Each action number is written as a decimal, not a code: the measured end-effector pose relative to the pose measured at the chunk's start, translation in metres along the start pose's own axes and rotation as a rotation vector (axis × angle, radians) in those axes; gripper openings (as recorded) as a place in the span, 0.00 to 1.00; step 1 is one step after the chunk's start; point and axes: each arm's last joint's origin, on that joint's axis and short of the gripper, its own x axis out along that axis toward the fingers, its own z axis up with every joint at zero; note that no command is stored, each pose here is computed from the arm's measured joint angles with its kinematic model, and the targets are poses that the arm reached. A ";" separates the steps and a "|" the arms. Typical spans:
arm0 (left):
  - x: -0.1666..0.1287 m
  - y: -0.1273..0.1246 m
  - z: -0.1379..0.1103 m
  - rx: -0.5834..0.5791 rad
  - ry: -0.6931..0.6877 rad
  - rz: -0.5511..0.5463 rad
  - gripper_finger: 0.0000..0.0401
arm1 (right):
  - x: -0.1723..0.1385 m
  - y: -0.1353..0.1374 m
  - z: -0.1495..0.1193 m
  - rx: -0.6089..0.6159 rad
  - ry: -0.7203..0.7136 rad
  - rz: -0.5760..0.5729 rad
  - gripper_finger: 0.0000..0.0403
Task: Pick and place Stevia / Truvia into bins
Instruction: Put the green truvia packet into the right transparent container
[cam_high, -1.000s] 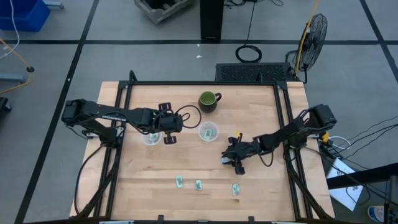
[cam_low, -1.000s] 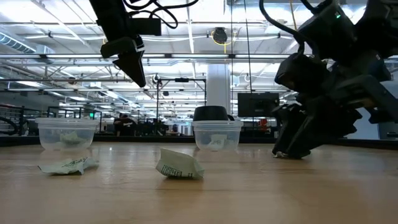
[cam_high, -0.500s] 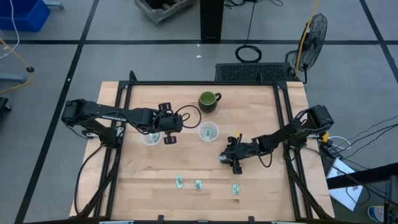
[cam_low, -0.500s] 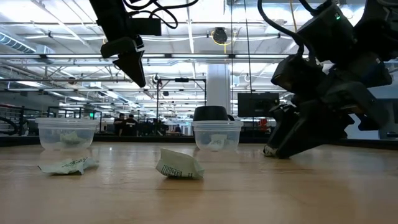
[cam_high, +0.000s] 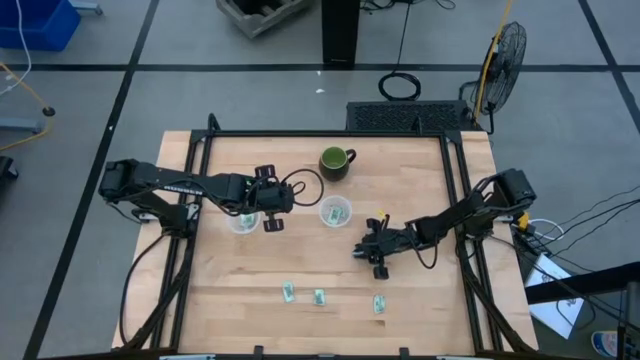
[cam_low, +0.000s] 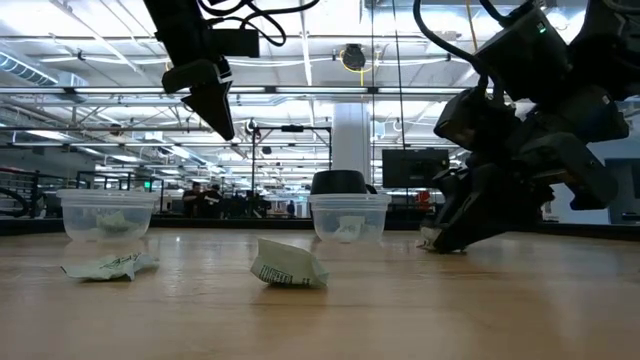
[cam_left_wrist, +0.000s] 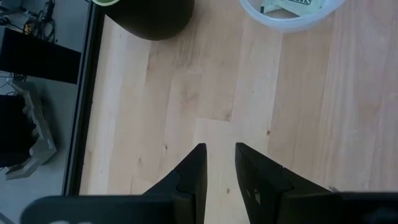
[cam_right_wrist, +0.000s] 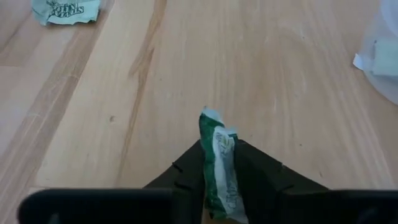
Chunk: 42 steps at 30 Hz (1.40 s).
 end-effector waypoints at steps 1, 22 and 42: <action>0.000 0.000 0.000 0.000 0.001 0.000 0.22 | 0.000 0.000 0.000 0.000 -0.002 0.001 0.17; 0.000 0.000 0.003 0.045 -0.029 0.008 0.22 | -0.066 -0.044 0.075 -0.017 -0.516 -0.364 0.01; 0.000 0.002 0.007 0.018 -0.068 0.005 0.22 | 0.020 -0.093 0.120 0.013 0.175 -0.194 0.02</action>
